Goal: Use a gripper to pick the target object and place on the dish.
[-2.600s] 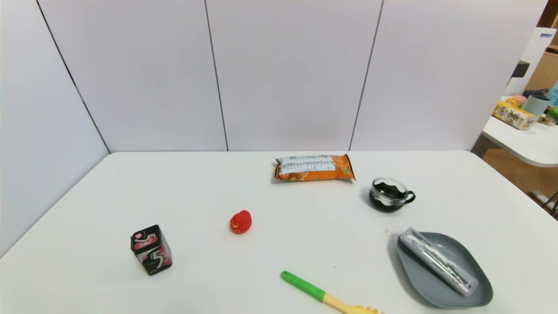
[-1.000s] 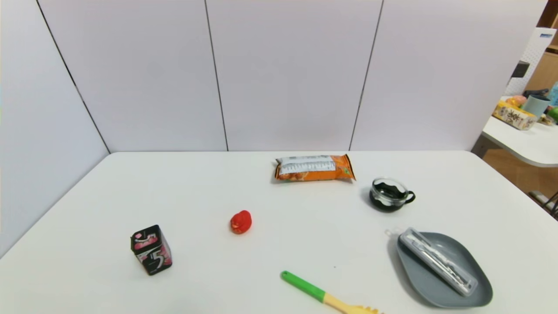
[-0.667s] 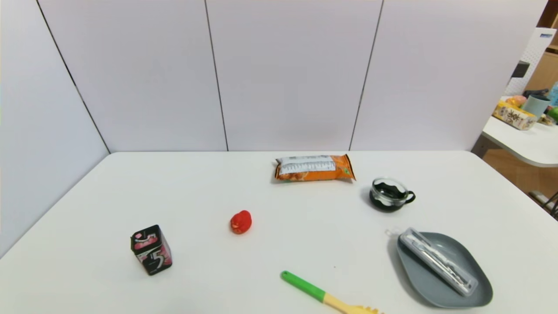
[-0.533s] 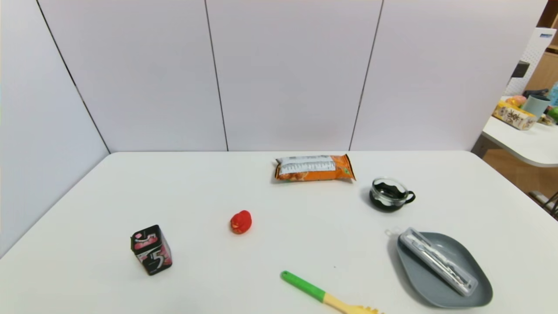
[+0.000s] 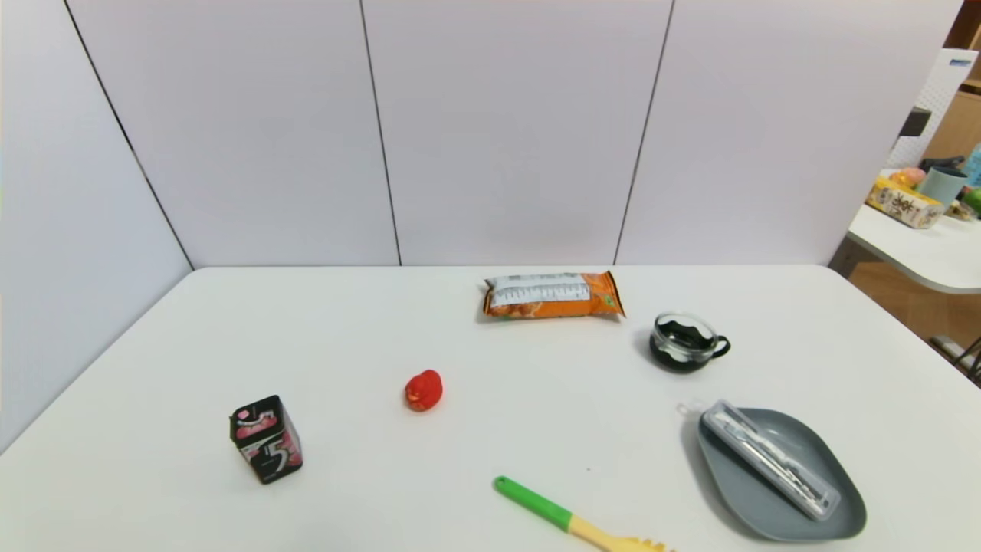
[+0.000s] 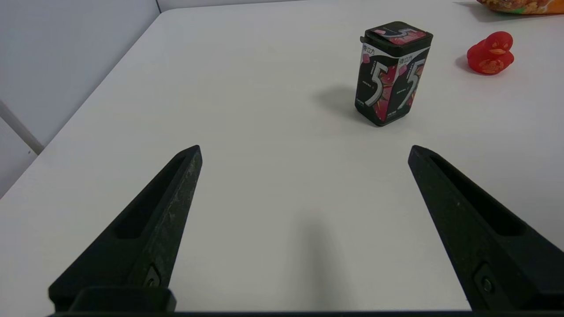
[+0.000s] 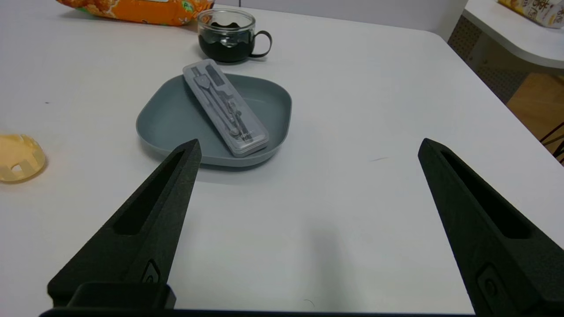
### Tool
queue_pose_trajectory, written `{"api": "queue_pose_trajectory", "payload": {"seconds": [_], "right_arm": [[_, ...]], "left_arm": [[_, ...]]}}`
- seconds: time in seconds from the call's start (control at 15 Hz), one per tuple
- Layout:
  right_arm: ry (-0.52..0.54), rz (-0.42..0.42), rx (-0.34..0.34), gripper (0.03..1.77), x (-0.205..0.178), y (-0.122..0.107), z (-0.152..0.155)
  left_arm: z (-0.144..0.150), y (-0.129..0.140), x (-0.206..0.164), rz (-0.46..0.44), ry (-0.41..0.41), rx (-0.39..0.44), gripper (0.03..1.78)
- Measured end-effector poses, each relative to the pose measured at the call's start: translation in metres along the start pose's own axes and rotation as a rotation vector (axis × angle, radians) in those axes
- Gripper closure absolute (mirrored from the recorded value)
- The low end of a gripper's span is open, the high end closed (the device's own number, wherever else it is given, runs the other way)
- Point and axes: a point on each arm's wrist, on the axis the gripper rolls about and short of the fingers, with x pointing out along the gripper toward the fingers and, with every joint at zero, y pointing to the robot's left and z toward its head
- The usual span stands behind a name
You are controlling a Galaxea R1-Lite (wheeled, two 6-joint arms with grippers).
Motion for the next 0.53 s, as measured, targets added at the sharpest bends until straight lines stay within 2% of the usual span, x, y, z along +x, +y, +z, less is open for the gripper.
{"api": "queue_pose_trajectory", "payload": {"seconds": [0.33, 0.53], "right_arm": [[-0.003, 0.007, 0.037, 0.09, 0.0000, 0.0001, 0.0002], [-0.003, 0.009, 0.037, 0.09, 0.0000, 0.0002, 0.0002]], "left_arm": [[0.0000, 0.0000, 0.0000, 0.000, 0.000, 0.000, 0.12], [0.0000, 0.0000, 0.0000, 0.000, 0.000, 0.001, 0.12]]}}
